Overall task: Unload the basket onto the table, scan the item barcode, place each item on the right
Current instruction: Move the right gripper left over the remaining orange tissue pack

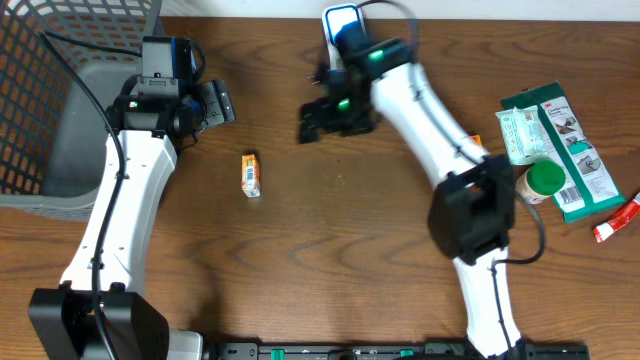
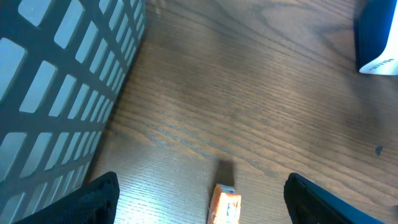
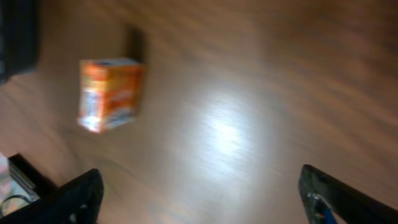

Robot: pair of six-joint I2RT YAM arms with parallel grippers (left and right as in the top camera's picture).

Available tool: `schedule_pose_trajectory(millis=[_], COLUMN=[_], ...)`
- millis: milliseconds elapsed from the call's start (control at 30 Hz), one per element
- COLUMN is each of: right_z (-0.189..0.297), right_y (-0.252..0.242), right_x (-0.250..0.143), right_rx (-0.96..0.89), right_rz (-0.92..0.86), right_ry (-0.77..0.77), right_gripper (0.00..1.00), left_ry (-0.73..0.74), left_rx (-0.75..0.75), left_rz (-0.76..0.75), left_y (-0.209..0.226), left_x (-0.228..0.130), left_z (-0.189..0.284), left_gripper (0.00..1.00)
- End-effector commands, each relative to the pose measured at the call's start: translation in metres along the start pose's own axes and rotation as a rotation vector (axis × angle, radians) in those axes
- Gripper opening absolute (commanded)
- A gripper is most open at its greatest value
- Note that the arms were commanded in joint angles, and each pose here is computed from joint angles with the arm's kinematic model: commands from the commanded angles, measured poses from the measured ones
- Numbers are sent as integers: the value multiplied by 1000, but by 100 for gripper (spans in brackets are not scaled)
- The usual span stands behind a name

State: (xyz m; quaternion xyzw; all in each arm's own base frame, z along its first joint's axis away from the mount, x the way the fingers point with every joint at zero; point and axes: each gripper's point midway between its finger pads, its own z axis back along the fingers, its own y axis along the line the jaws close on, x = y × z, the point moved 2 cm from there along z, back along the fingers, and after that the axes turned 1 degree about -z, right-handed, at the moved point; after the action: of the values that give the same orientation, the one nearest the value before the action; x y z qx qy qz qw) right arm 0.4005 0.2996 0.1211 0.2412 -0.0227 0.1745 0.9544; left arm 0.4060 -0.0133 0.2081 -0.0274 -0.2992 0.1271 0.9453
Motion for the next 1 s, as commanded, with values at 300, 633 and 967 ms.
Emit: schedule_pose_trajectory(millis=[300,633,967], right_z=[-56,-77,-105], right_y=[87,97,94], right_x=[-21,-21,-21], right_rx=[-240,-292,-256], right_rz=[-86,-135,-179], right_ry=[-124,-193,-160], right_gripper=[67,52,49], left_ry=[-24,-24,-24], left_rx=[7,7,7], left_rz=[-7,-7,-7], left_y=[1,2,1], left_x=[6,6,6], left_z=[7,7,7], left_gripper=[86,86,86])
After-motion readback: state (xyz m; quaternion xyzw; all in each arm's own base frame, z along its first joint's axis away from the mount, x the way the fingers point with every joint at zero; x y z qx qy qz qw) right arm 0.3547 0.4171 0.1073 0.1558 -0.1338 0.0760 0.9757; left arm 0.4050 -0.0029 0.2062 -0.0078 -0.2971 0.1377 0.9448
